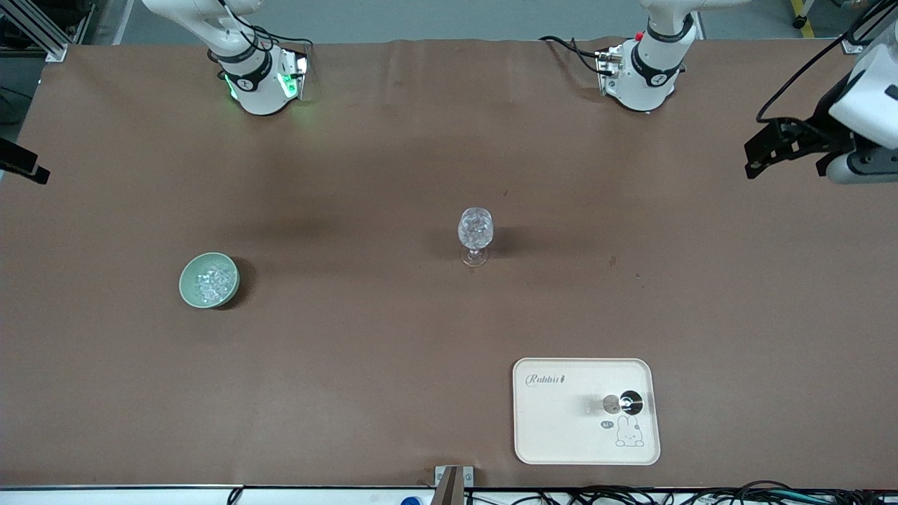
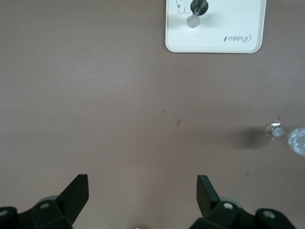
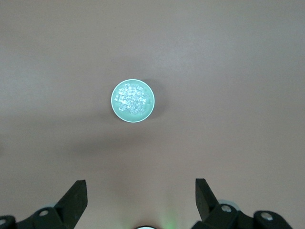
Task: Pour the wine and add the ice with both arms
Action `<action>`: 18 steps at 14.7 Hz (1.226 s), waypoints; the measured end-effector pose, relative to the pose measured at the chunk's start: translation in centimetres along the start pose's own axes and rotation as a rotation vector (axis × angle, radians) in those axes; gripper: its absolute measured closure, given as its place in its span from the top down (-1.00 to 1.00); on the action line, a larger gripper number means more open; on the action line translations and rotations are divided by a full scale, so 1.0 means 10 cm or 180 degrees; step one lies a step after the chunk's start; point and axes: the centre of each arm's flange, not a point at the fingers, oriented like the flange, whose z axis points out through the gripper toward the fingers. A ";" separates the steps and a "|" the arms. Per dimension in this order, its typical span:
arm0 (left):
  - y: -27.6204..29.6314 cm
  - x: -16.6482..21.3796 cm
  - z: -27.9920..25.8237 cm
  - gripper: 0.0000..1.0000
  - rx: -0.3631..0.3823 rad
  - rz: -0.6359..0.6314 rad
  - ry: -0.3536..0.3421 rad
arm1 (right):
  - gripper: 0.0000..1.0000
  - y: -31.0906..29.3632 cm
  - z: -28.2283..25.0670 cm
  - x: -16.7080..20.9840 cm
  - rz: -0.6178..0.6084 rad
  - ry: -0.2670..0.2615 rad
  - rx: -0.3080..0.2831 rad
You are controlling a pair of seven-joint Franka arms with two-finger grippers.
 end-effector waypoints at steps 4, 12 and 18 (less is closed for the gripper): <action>-0.06 -0.23 0.03 1.00 0.0030 0.0003 0.0060 | 1.00 -0.12 -0.15 -0.17 -0.0085 -0.0001 0.0018; -0.07 -0.22 0.04 1.00 0.0024 -0.0006 0.0089 | 1.00 -0.31 -0.11 -0.23 -0.0204 -0.0027 0.0014; -0.05 -0.22 0.05 1.00 -0.0021 0.0003 0.0078 | 1.00 -0.29 -0.10 -0.20 -0.0191 0.0027 0.0013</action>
